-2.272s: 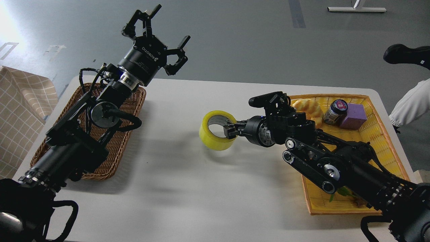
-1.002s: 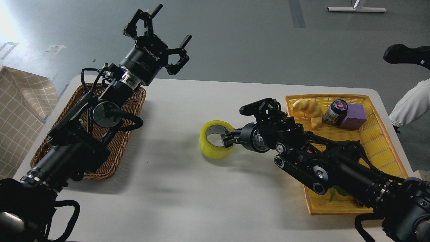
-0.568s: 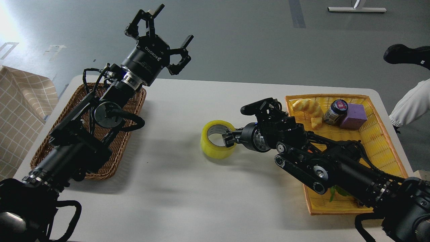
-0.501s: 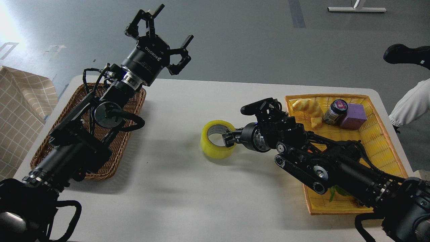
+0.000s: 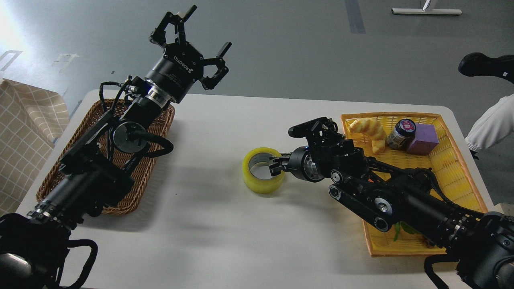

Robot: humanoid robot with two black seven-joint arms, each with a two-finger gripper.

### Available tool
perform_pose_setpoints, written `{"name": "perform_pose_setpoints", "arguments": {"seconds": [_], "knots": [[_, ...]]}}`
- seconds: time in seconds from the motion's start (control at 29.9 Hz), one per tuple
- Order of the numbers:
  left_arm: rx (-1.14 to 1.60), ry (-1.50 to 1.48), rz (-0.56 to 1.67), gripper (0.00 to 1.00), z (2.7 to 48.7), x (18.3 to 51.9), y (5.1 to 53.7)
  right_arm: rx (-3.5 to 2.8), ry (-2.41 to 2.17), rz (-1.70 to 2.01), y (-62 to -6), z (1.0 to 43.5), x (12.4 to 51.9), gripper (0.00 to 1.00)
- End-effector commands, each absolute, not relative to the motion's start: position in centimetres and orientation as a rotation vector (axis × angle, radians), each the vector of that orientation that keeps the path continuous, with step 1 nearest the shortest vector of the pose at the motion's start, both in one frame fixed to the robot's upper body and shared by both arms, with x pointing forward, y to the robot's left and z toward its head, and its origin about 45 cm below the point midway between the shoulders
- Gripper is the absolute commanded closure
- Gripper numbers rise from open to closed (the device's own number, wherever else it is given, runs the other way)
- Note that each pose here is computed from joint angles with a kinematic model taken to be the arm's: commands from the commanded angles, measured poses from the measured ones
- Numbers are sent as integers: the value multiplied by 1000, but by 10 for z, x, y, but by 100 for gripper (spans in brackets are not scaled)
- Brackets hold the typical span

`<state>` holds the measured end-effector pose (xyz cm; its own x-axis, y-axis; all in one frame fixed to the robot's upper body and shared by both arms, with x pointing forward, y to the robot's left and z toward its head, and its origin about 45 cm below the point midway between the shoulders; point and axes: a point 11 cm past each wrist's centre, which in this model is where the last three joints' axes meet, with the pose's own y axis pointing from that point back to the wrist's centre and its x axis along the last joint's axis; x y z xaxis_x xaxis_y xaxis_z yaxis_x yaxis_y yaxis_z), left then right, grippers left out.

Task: Place and transfer tape with both arms
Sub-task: 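Lower the tape roll onto the table and open the right gripper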

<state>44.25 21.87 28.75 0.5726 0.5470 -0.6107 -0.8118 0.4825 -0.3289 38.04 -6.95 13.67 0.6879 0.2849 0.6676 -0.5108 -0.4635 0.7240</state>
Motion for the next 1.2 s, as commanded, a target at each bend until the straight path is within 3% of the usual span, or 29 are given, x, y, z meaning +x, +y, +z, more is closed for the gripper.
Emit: {"name": "perform_pose_setpoints", "arguments": {"seconds": [0.0, 0.1, 0.23, 0.37, 0.4, 0.77, 1.17], "knots": [[-645, 461, 863, 2, 288, 442, 218, 1842, -181, 933, -69, 138, 381, 53], [-644, 460, 863, 2, 288, 442, 218, 1843, -182, 932, -69, 138, 381, 47], [-646, 460, 861, 2, 289, 443, 218, 1860, -189, 928, -67, 141, 381, 20], [-646, 457, 858, 2, 290, 442, 217, 1869, -190, 937, -64, 144, 381, 13], [-647, 456, 857, 2, 290, 442, 217, 1870, -193, 945, -63, 147, 382, 7], [-644, 457, 858, 2, 290, 442, 218, 1947, -207, 1011, -48, 175, 375, 4], [-641, 455, 861, 2, 289, 442, 218, 1926, -379, 1060, -99, 222, 399, 0]]}}
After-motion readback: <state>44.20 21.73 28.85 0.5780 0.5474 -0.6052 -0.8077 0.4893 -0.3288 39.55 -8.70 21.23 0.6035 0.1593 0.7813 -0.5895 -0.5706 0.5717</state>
